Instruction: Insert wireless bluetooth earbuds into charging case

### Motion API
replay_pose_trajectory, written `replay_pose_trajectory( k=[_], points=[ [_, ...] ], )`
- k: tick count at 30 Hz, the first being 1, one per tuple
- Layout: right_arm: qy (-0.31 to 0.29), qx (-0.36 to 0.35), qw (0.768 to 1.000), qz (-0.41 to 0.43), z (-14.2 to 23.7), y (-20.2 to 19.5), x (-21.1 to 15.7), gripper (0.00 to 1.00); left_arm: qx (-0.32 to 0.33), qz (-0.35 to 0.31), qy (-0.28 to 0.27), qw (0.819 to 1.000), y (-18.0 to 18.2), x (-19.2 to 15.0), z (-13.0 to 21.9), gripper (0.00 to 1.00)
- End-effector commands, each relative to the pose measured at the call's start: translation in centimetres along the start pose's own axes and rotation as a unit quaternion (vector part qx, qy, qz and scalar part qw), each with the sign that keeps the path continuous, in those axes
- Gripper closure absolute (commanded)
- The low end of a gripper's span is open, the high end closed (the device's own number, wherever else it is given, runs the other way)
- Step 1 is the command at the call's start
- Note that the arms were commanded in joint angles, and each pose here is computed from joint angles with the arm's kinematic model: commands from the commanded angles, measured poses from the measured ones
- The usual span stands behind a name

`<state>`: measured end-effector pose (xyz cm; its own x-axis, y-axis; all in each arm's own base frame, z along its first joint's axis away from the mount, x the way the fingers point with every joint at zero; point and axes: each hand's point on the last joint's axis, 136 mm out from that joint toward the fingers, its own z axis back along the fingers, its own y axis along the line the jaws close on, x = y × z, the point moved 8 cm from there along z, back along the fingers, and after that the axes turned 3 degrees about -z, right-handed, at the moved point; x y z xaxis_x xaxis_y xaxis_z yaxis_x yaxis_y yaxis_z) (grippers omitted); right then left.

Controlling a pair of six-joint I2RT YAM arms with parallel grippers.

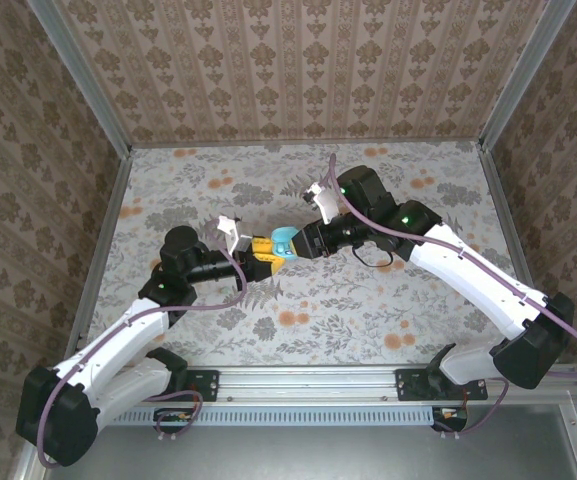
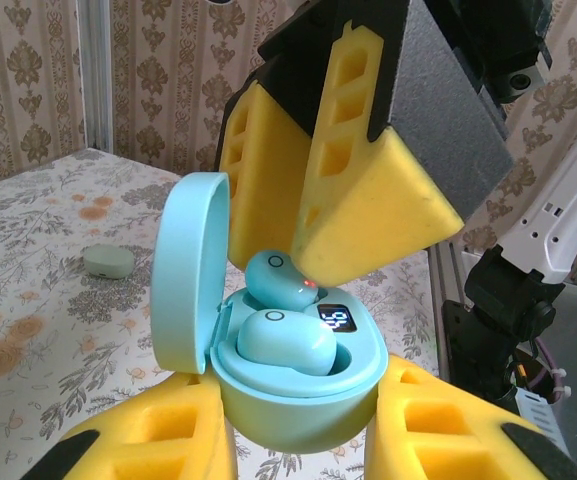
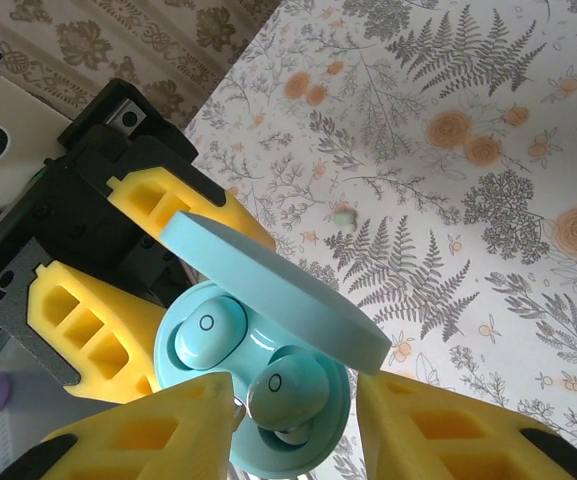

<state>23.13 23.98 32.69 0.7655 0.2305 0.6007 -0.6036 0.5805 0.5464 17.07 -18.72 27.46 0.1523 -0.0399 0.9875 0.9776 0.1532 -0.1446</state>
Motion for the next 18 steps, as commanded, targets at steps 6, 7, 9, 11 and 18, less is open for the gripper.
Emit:
replay_pose_trajectory(
  k=[6, 7, 9, 11, 18],
  points=[
    [-0.051, -0.025, 0.998, 0.015, 2.7, 1.1, 0.9, 0.61, -0.017, -0.035, -0.028, 0.999, -0.7, 2.0, 0.0, 0.88],
    [-0.055, -0.027, 0.998, 0.014, 2.8, 1.1, 0.9, 0.61, -0.017, -0.034, -0.028, 0.999, -0.7, 2.0, 0.0, 0.88],
    [-0.061, -0.027, 0.998, 0.013, 3.0, 1.3, 1.0, 0.61, -0.017, -0.034, -0.028, 0.999, -0.6, 1.9, 0.0, 0.88],
    [-0.065, -0.023, 0.998, 0.008, 3.0, 1.4, 1.2, 0.6, -0.017, -0.034, -0.028, 0.999, -0.7, 1.9, -0.1, 0.88],
    [-0.054, -0.012, 0.998, -0.001, 2.3, 1.6, 1.0, 0.62, -0.016, -0.033, -0.027, 0.999, -0.6, 1.8, 0.0, 0.88]
  ],
)
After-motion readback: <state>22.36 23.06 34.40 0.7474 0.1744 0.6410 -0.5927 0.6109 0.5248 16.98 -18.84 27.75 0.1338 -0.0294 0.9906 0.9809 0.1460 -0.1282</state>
